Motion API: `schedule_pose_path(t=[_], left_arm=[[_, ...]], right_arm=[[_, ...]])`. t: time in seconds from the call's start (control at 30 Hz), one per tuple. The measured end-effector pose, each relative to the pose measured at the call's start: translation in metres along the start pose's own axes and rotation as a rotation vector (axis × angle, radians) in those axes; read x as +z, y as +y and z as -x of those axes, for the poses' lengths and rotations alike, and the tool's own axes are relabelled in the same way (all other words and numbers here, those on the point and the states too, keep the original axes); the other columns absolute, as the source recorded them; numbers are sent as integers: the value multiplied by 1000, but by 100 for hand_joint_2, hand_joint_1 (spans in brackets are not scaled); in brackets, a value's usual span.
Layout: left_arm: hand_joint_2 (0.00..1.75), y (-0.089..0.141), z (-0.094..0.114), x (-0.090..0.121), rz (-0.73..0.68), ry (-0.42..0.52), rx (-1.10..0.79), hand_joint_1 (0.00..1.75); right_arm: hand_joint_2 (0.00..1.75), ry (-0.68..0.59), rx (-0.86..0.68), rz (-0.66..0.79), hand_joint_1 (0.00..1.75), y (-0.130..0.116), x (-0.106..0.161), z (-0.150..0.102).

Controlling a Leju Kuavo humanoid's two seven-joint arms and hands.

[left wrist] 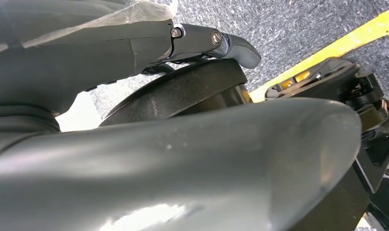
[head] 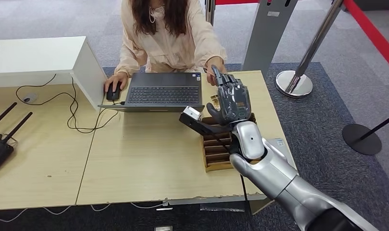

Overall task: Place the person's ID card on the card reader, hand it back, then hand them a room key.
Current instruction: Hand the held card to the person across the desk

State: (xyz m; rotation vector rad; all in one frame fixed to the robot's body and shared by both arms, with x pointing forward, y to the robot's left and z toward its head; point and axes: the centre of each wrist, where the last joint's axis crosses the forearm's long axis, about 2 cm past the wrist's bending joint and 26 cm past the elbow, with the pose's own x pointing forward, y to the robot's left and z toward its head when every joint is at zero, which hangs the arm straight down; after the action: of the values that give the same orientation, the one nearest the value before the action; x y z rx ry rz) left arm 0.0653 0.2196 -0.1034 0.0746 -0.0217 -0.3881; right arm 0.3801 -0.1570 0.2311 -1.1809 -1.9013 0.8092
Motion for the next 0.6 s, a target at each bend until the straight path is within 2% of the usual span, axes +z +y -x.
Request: schedule_pose_path(t=[0.17, 0.27, 0.4, 0.6], left_arm=[[0, 0, 0, 0, -2, 1, 17, 0], [0, 0, 1, 0, -7, 4, 38, 0], [0, 0, 2, 0, -12, 4, 69, 0], [0, -2, 4, 0, -34, 3, 102, 0]], right_arm=[[175, -38, -135, 34, 0, -5, 15, -15], [175, -43, -266, 42, 0, -7, 31, -23], [175, 14, -561, -32, 0, -8, 58, -27], [175, 137, -962, -142, 0, 0, 103, -13]])
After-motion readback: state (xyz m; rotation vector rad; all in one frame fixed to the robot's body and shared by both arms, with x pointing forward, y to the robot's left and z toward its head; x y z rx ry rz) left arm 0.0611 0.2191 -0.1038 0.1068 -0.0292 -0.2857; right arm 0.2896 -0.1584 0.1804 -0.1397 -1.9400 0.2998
